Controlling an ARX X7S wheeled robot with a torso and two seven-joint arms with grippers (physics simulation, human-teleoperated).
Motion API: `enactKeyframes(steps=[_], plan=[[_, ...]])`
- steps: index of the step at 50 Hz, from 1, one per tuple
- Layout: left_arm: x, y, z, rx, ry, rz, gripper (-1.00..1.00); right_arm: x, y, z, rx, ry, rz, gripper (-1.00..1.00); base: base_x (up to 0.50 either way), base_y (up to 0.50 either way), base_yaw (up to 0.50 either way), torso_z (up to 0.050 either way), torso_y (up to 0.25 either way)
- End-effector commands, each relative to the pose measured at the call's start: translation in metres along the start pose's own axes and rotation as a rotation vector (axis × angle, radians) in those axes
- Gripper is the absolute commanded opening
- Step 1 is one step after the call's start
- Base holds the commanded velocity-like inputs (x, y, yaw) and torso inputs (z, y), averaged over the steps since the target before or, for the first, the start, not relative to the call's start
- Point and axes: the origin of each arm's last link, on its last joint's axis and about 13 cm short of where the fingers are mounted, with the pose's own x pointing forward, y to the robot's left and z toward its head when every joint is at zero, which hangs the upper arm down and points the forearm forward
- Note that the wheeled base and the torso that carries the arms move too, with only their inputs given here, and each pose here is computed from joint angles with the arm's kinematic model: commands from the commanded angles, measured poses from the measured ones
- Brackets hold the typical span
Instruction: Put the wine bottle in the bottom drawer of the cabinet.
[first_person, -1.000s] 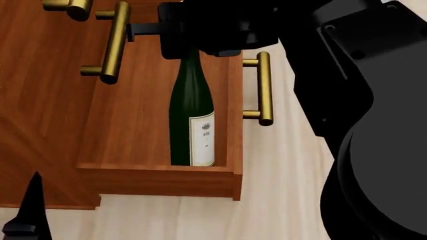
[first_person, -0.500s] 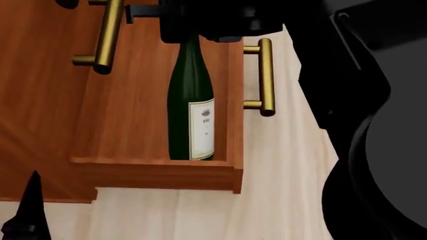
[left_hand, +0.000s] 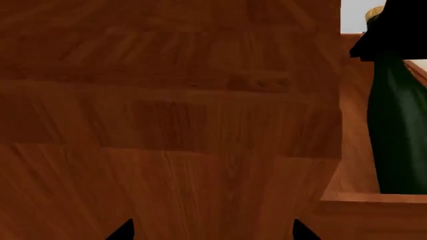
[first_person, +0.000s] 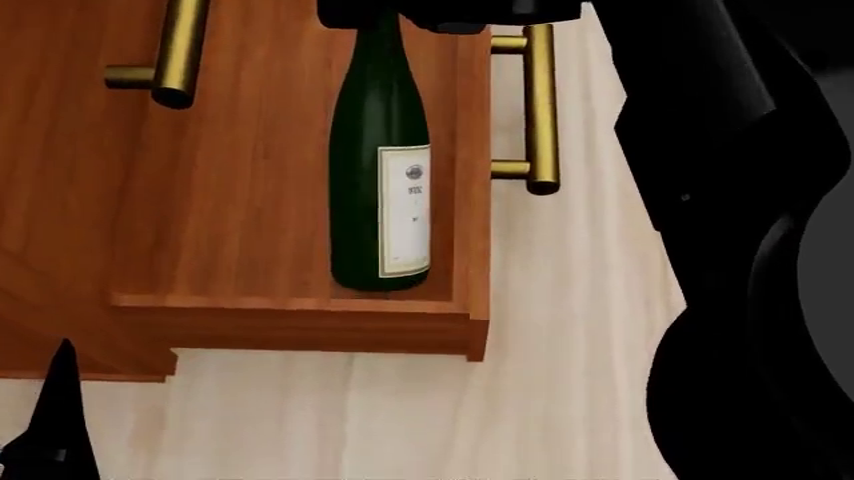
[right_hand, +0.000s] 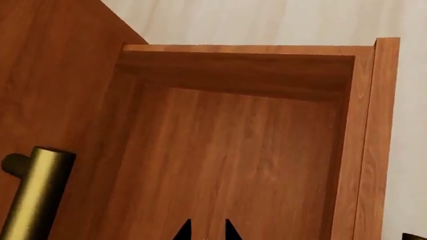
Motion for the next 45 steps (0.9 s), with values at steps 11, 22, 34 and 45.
enactKeyframes(steps=[11, 22, 34, 45], plan=[[0.0010, -0.0002, -0.0040, 0.004, 0.010, -0.005, 1.00, 0.0215, -0.0001, -0.0301, -0.040, 0.154, -0.011, -1.00, 0.00, 0.00, 0.00, 0.000, -0.126], [0.0008, 0.0012, -0.0050, -0.011, 0.008, 0.000, 1.00, 0.0215, -0.0001, -0.0301, -0.040, 0.154, -0.011, -1.00, 0.00, 0.00, 0.00, 0.000, 0.000], [0.0009, 0.0014, -0.0066, -0.014, 0.013, 0.000, 1.00, 0.0215, -0.0001, -0.0301, -0.040, 0.154, -0.011, 1.00, 0.00, 0.00, 0.00, 0.000, -0.010], [0.0006, 0.0006, -0.0066, -0.019, 0.014, -0.003, 1.00, 0.0215, -0.0001, -0.0301, -0.040, 0.154, -0.011, 1.00, 0.00, 0.00, 0.00, 0.000, -0.013]])
